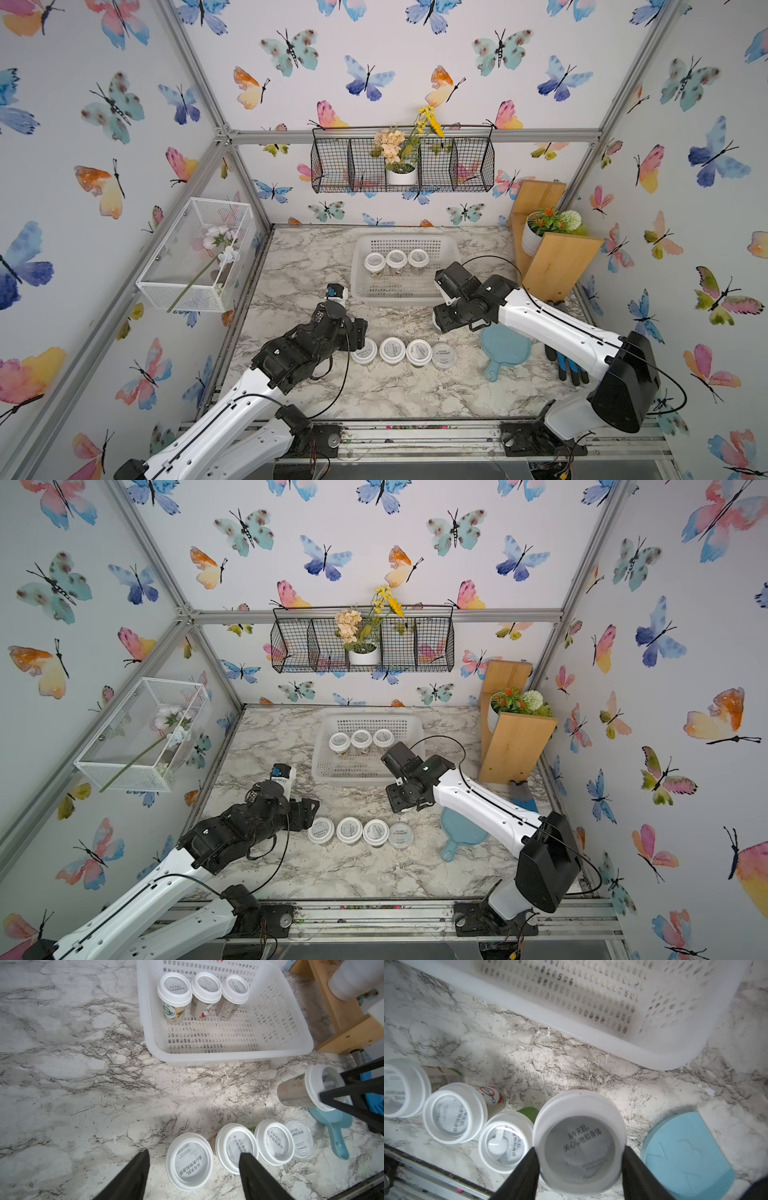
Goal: Put the yogurt in the basket
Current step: Pick up the yogurt from the center of the board.
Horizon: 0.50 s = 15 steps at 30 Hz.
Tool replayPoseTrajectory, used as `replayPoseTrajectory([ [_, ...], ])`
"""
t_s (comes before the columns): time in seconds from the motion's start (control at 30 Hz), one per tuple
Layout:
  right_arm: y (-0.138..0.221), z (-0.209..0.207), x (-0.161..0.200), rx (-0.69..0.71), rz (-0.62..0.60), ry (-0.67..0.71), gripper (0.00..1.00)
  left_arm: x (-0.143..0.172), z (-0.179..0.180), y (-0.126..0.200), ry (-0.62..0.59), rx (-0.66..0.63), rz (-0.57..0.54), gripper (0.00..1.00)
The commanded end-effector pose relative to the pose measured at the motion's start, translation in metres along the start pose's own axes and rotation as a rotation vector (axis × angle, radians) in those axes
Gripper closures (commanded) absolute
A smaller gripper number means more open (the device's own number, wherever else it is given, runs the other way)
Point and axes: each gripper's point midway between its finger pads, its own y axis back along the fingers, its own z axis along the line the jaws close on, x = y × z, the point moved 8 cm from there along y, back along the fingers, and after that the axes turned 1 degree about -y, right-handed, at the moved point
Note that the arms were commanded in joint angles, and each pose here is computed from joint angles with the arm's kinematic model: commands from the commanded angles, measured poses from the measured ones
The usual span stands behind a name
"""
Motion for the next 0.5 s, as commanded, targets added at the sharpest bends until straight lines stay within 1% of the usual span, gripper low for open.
replayPoseTrajectory([
  [0.0, 0.029, 0.0, -0.004, -0.016, -0.029, 0.02, 0.45, 0.002, -0.004, 0.0, -0.01, 0.042, 0.015, 0.27],
  [0.2, 0.059, 0.002, -0.02, -0.027, -0.072, 0.038, 0.43, 0.002, -0.004, -0.001, -0.012, 0.041, 0.016, 0.27],
  [0.47, 0.064, 0.007, -0.051, 0.007, -0.118, 0.073, 0.42, 0.002, -0.003, 0.0, -0.012, 0.041, 0.015, 0.27],
])
